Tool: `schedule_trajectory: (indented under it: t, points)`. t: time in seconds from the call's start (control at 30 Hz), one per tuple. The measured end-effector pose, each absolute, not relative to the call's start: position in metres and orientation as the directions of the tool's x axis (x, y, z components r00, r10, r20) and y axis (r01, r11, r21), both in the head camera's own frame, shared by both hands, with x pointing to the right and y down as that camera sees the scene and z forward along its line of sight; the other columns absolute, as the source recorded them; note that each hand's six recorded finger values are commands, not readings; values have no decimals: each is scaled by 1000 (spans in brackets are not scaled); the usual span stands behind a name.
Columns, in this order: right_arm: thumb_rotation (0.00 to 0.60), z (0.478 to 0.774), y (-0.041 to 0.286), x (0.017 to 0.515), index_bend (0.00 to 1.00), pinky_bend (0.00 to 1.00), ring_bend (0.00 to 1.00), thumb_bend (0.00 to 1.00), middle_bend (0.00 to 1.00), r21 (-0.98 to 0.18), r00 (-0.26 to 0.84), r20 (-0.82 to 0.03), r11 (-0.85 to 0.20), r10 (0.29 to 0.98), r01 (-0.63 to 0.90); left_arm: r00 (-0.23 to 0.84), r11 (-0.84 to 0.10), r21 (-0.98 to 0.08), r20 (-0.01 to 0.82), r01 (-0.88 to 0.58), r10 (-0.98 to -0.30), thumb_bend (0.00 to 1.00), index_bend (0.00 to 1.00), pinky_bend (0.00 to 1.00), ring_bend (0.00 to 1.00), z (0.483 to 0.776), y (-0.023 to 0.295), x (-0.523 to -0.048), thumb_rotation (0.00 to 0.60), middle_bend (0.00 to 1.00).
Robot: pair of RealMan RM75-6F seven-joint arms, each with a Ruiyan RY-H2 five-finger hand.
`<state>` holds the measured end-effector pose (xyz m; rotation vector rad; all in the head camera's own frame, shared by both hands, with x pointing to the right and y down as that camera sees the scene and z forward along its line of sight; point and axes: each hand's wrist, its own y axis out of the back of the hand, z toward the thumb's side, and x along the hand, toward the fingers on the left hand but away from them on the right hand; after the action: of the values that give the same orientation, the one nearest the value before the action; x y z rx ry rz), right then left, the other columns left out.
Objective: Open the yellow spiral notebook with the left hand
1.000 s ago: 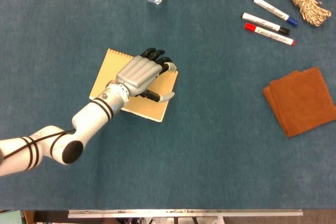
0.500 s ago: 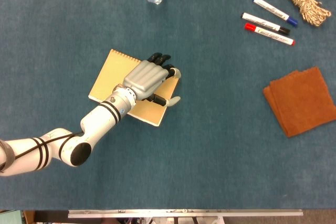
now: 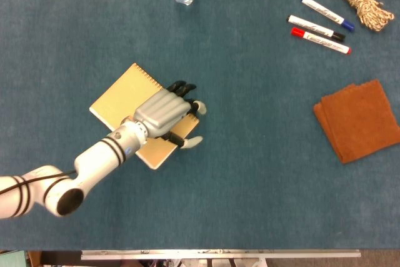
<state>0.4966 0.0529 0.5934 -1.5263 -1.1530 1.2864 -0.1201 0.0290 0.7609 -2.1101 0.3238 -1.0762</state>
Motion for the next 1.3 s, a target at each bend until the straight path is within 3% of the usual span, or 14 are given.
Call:
schedule_trajectory:
  t: [0.37,0.5,0.67,1.03,1.3]
  points:
    - [600,589,56,494,378,298,185,193,298,-960,68,-230,-238,971,145,624,-702,-698,614,144,-483,262,243,0,17,740,60,-162,234,338]
    - [600,589,58,494,378,298,185,193,298,-961,68,-228,-235,971,147,628,-683,-725,575,92,-525,262,243,0,17,729,59,-170,314,307]
    - [600,590,59,496,378,298,185,192,298,-960,65,-228,-236,971,153,636,-663,-748,519,15,-571,262,235,0,17,719,49,-170,330,276]
    - [600,592,62,509,378,298,185,193,298,-959,36,-231,-233,972,158,638,-699,-714,555,36,-534,262,207,0,0,746,45,-140,331,203]
    - [600,593,64,515,378,298,185,193,298,-959,20,-234,-234,972,161,624,-705,-707,576,56,-528,262,205,0,0,758,40,-127,331,203]
